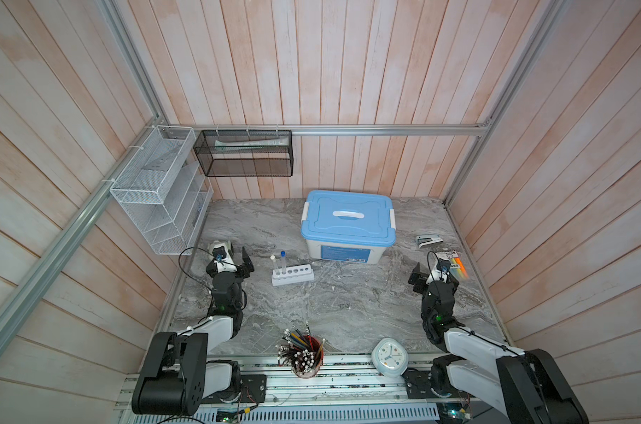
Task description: Organize the chemistry lab equipment
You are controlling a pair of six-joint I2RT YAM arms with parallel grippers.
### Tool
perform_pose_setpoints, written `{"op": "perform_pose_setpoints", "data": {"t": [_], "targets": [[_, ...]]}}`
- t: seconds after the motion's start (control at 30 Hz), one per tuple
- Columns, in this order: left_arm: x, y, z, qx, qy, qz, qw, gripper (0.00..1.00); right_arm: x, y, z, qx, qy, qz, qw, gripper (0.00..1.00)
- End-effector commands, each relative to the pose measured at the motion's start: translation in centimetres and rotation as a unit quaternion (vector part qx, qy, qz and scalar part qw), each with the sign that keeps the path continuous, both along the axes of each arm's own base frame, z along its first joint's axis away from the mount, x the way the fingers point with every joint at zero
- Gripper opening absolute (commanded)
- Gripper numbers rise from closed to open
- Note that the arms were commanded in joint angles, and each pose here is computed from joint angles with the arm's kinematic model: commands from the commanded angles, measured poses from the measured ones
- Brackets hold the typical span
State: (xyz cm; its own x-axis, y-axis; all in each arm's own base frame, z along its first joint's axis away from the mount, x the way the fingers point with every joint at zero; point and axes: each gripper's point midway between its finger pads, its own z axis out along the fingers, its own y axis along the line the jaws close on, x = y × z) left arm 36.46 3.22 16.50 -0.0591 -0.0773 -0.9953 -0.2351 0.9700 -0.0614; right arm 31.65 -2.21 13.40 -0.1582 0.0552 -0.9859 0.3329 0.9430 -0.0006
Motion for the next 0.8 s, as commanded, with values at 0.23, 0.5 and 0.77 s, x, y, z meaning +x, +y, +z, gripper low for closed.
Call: {"op": "perform_pose_setpoints", "data": {"t": [0.23, 0.5, 0.77], "targets": [[1.0, -0.7, -2.5, 0.018, 0.015, -0.024, 0.999, 1.0, 2.1, -1.2, 2.4, -0.014, -0.063, 0.001, 0.998, 0.97], [1.9, -1.3, -3.3, 0.026, 0.021, -0.042, 0.999, 1.0, 3.4, -1.2, 1.3, -0.031, -0.065, 0.013, 0.997, 0.97], [2.1, -1.2, -3.5, 0.022, 0.031, -0.045, 0.998, 1.0, 4.1, -1.3, 0.2, -0.022, -0.059, 0.03, 0.998, 0.96]]}}
